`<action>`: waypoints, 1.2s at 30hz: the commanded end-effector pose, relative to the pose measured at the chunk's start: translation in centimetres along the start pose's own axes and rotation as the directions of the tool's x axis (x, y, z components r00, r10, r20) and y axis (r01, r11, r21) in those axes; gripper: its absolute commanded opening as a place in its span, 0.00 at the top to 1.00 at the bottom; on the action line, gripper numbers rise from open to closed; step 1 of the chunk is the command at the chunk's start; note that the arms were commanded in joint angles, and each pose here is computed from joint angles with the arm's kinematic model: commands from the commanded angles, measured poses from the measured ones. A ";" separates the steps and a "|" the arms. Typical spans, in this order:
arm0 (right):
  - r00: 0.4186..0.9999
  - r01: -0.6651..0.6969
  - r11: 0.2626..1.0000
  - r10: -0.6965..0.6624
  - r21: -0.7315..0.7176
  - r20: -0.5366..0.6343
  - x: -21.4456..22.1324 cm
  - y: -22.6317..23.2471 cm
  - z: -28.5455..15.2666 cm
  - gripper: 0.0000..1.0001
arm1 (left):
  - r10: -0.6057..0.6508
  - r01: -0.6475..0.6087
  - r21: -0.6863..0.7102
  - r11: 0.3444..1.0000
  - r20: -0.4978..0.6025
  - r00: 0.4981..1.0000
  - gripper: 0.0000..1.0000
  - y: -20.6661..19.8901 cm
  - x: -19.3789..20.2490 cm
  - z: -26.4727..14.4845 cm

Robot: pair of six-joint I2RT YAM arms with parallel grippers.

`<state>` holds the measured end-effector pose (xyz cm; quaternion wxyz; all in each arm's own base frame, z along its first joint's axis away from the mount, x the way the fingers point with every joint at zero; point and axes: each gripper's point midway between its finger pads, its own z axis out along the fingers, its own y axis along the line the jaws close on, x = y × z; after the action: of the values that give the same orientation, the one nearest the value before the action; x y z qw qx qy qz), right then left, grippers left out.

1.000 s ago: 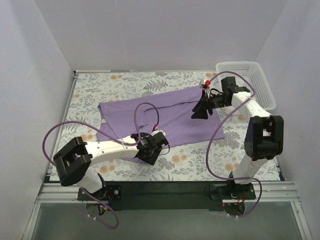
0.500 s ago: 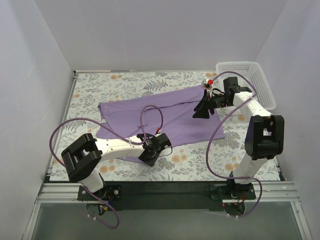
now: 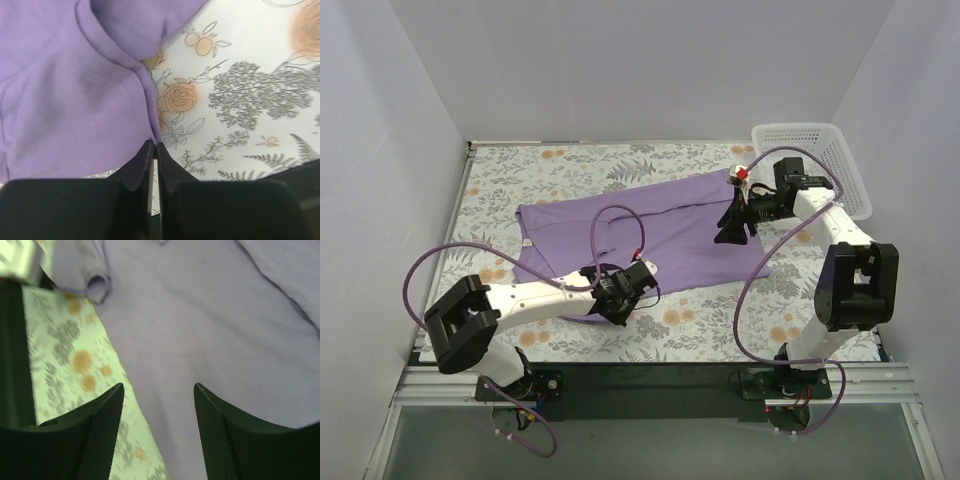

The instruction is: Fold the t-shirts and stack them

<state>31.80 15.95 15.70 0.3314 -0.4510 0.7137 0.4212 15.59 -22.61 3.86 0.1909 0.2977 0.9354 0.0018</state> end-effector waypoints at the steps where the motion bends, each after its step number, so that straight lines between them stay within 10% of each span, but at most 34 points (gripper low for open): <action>1: 0.960 0.208 0.978 -0.199 0.029 -0.197 3.0 1.4 -2.5 0.36 | 0.017 -0.025 0.043 0.999 0.173 0.985 1.00 0.4 -3.1 -2.9; 7: 0.681 0.496 0.863 -0.454 -0.094 -0.575 13.4 2.1 -7.2 0.39 | 0.082 -0.142 0.202 0.969 0.279 0.957 1.00 -1.2 -3.3 -6.0; 11: 0.623 0.505 0.857 -0.441 -0.098 -0.646 15.9 1.0 -9.4 0.42 | 0.084 -0.174 0.253 0.952 0.330 0.940 1.00 -1.7 -3.5 -7.4; 32: 0.649 0.486 0.874 -0.380 -0.025 -0.659 17.2 -5.1 -7.1 0.50 | 0.058 -0.169 0.257 0.952 0.388 0.920 1.00 -0.9 -4.3 -10.5; 36: 0.650 0.459 0.888 -0.369 -0.044 -0.664 18.2 -4.8 -6.6 0.68 | 0.065 -0.169 0.250 0.953 0.378 0.924 1.00 -0.8 -4.3 -10.3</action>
<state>27.94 2.08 1.82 0.1736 -0.6976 0.6866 0.1087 14.26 -24.10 13.26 0.3026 0.3721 0.8617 -0.1658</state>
